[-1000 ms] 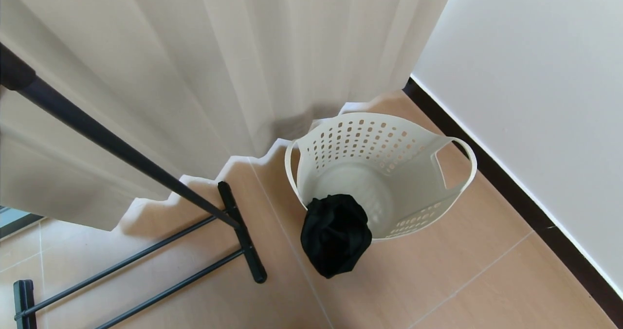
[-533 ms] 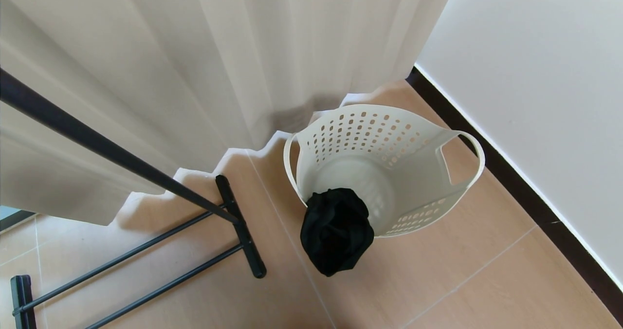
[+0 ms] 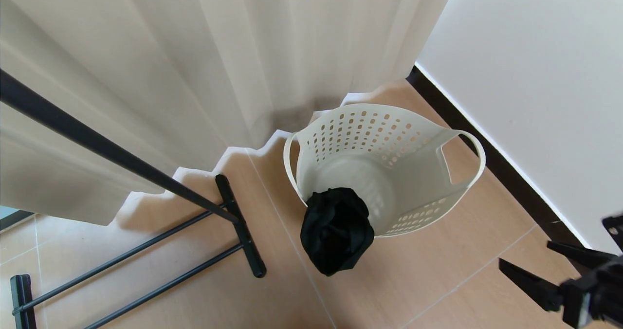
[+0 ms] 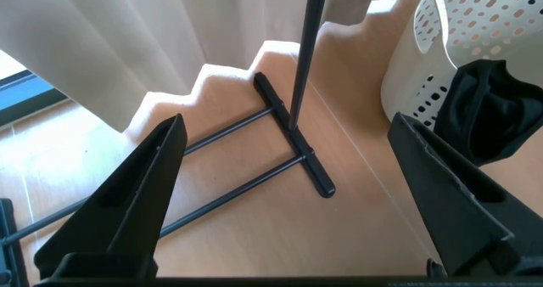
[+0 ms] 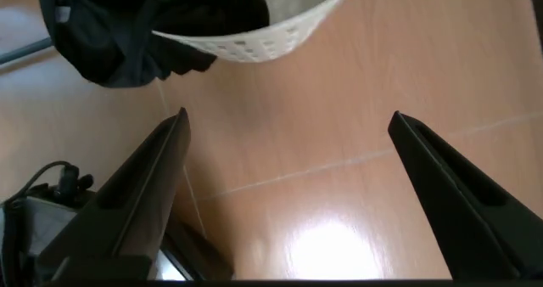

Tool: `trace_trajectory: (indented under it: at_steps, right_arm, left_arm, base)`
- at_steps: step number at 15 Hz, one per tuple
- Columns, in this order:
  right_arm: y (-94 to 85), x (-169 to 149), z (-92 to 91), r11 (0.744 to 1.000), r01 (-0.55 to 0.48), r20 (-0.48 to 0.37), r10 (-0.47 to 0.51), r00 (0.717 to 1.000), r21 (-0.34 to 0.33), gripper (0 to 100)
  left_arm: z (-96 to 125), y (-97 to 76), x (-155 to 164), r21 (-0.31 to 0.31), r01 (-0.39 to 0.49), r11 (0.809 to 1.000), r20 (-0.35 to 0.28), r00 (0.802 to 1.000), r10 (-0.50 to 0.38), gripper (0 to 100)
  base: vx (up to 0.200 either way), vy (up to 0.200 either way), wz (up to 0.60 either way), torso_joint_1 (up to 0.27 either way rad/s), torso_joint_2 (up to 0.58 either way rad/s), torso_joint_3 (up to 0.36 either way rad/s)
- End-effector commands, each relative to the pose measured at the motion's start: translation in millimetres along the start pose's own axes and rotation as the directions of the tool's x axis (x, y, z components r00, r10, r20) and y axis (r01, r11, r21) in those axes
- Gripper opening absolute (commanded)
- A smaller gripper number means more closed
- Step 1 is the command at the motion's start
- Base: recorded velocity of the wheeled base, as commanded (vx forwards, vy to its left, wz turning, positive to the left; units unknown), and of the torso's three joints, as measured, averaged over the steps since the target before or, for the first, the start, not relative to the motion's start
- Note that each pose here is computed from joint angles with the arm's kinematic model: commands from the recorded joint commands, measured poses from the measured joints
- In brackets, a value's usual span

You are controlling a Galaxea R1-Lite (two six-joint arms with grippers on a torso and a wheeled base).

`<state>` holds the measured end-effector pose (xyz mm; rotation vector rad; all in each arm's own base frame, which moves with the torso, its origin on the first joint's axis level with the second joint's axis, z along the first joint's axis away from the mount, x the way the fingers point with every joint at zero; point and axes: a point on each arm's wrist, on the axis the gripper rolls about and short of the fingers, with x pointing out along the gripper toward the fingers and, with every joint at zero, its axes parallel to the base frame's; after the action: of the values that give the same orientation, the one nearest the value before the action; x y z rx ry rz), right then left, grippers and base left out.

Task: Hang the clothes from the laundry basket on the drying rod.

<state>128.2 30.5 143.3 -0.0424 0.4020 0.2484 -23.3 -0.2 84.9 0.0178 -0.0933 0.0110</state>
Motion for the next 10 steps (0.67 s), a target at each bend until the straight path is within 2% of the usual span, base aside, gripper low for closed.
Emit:
trace_trajectory:
  at_steps: [1,3,5,7,8,10]
  right_arm:
    - [31.5,77.0,39.8,0.981,-0.124,-0.050,0.118,0.992,-0.149,100]
    - [39.9,113.6,53.0,0.937,-0.141,-0.068,0.126,0.990,-0.319,100]
    - [47.5,147.8,54.8,0.875,-0.155,-0.100,0.122,0.987,-0.459,100]
    - [50.6,166.6,57.1,0.839,-0.154,-0.104,0.117,0.988,-0.521,100]
    - [58.1,175.8,59.4,0.802,-0.168,-0.102,0.133,0.986,-0.573,100]
    - [75.7,185.8,60.4,0.757,-0.191,-0.101,0.164,0.981,-0.625,100]
  left_arm:
    - [0.0,0.0,0.1,-0.001,-0.001,1.000,-0.001,1.000,0.001,100]
    - [0.2,0.0,0.1,-0.001,-0.002,1.000,0.000,1.000,0.002,100]
    - [0.2,0.0,0.1,-0.001,-0.001,1.000,0.000,1.000,0.001,100]
    - [0.2,0.0,0.1,-0.001,-0.001,1.000,0.000,1.000,0.001,100]
    - [0.2,0.0,0.1,0.001,-0.001,1.000,0.000,1.000,0.001,100]
    - [0.2,0.0,0.1,0.001,-0.001,1.000,0.000,1.000,0.001,100]
  base:
    - [0.000,0.000,0.00,0.000,0.00,0.000]
    - [0.000,0.000,0.00,0.000,0.00,0.000]
    - [0.000,0.000,0.00,0.000,0.00,0.000]
    - [0.000,0.000,0.00,0.000,0.00,0.000]
    - [0.000,0.000,0.00,0.000,0.00,0.000]
    - [0.000,0.000,0.00,0.000,0.00,0.000]
